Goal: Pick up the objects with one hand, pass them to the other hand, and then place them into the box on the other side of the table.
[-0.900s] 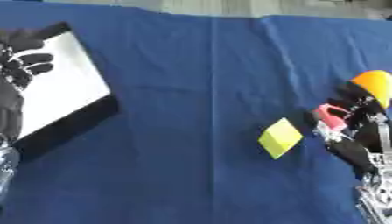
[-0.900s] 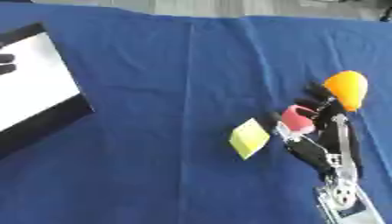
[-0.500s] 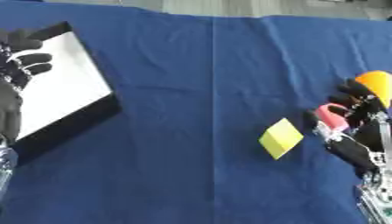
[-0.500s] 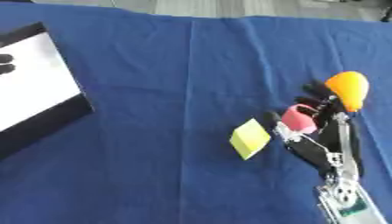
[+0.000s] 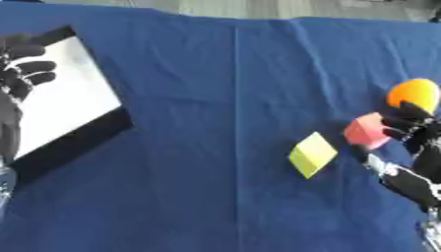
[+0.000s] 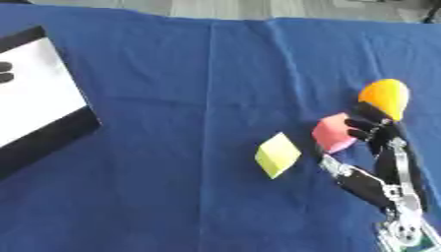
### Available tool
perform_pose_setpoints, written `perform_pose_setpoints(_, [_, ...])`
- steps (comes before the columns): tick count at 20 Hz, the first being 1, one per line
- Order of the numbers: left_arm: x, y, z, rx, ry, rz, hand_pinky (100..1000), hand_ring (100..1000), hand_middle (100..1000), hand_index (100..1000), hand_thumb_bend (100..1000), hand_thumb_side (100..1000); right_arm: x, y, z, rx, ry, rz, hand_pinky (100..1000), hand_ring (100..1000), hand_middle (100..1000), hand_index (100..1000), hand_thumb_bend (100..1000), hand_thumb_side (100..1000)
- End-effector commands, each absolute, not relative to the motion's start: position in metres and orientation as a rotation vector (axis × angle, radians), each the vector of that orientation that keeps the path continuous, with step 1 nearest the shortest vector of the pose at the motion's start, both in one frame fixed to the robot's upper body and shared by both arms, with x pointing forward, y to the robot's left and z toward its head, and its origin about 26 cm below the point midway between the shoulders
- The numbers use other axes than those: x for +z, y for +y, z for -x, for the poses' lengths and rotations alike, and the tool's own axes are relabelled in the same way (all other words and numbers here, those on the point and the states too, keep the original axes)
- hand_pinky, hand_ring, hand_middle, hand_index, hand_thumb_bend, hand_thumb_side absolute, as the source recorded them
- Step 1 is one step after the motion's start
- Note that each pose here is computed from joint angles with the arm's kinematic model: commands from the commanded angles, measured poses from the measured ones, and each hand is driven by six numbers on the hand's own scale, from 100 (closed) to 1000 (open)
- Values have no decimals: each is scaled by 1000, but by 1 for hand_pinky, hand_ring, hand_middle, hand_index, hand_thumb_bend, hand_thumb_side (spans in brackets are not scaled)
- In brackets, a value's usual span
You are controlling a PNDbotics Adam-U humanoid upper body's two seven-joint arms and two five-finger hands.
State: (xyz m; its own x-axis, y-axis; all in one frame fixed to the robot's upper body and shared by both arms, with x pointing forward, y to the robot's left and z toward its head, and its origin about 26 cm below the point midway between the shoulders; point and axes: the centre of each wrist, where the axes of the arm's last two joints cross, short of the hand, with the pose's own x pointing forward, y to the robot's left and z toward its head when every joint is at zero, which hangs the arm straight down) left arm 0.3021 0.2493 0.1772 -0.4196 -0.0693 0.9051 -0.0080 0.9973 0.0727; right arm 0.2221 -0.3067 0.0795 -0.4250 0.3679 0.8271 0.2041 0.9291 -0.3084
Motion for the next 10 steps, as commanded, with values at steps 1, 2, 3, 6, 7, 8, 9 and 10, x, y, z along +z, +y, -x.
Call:
perform_pose_setpoints(1, [184, 253, -299, -102, -2024, -75, 737, 654, 657, 791, 134, 839, 86, -323, -216, 339, -2042, 437, 773, 772, 794, 866, 676, 240])
perform_pose_setpoints(2, [184, 253, -299, -103, -2023, -77, 737, 654, 657, 791, 134, 840, 87, -328, -214, 368, -2036, 445, 776, 773, 795, 865, 675, 241])
perform_pose_setpoints(3, [184, 253, -299, -104, -2022, -78, 737, 654, 657, 791, 134, 840, 88, -333, -212, 399, -2029, 457, 779, 775, 797, 865, 675, 242])
perform_pose_setpoints(6, [184, 253, -299, -105, -2022, -82, 737, 654, 657, 791, 134, 842, 95, -348, -209, 509, -2005, 498, 791, 781, 801, 864, 674, 243])
perform_pose_setpoints(7, [183, 253, -299, -105, -2021, -84, 737, 654, 657, 791, 135, 843, 99, -353, -209, 542, -2004, 511, 792, 781, 801, 864, 674, 242])
perform_pose_setpoints(8, [183, 254, -299, -105, -2020, -85, 737, 654, 657, 791, 135, 845, 103, -357, -210, 566, -2006, 518, 792, 781, 801, 864, 673, 242])
perform_pose_setpoints(9, [183, 254, -299, -106, -2019, -86, 737, 654, 657, 791, 136, 846, 108, -360, -211, 585, -2012, 523, 793, 781, 801, 864, 673, 243])
perform_pose_setpoints(10, [183, 253, -299, -106, -2018, -86, 737, 654, 658, 791, 136, 847, 113, -364, -213, 601, -2020, 527, 794, 781, 800, 864, 636, 289])
